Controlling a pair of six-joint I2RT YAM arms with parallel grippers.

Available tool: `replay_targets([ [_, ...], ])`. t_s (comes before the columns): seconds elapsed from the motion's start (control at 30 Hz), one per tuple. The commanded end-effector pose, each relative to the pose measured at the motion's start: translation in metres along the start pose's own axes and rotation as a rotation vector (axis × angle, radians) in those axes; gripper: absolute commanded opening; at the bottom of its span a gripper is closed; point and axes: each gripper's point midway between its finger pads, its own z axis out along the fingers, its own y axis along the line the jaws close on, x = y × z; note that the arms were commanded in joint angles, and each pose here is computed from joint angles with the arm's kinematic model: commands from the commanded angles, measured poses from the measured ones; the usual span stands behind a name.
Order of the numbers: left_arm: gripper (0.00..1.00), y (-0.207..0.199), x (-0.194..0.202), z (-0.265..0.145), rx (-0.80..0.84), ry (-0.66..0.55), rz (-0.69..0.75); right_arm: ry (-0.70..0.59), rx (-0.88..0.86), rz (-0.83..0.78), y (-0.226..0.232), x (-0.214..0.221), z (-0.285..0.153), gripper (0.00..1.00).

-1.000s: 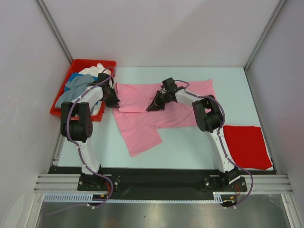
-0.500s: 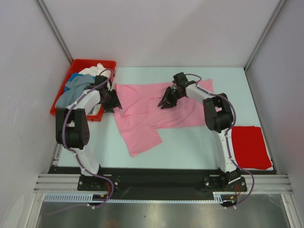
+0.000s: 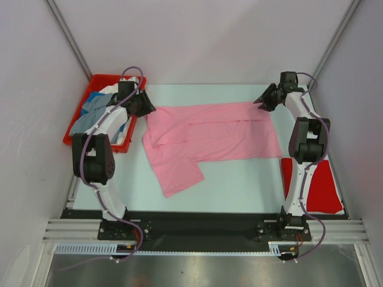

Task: Fold and stack the t-shirts
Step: Fold the tshirt

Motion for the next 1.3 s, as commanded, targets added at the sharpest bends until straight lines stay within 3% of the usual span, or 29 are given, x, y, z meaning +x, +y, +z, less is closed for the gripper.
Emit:
replay_targets([
  [0.0,0.40,-0.031,-0.035,0.021,0.098,-0.156,0.045,-0.040,-0.003,-0.066,0.000,-0.021,0.005,0.43],
  [0.17,0.44,-0.034,-0.049,0.056,0.070,-0.239,0.026,-0.121,-0.023,-0.009,-0.021,-0.063,0.005,0.45],
  [0.27,0.44,-0.024,-0.049,0.080,0.023,-0.220,0.006,-0.128,-0.016,-0.020,-0.037,-0.076,0.014,0.59],
  [0.53,0.43,-0.004,-0.036,0.102,-0.056,-0.176,-0.128,-0.129,-0.085,-0.103,-0.038,-0.092,0.038,0.56],
  [0.73,0.43,0.003,-0.021,0.108,-0.080,-0.129,-0.148,-0.122,-0.173,-0.118,-0.032,-0.091,0.054,0.53],
  [1.03,0.40,0.019,-0.012,0.113,-0.127,-0.087,-0.206,-0.165,-0.180,-0.104,-0.037,-0.105,0.069,0.44],
  [1.13,0.40,0.021,-0.010,0.113,-0.132,-0.081,-0.205,-0.164,-0.203,-0.095,-0.033,-0.108,0.073,0.37],
  [1.27,0.40,0.023,-0.007,0.115,-0.141,-0.070,-0.209,-0.177,-0.244,-0.077,-0.030,-0.111,0.077,0.19],
])
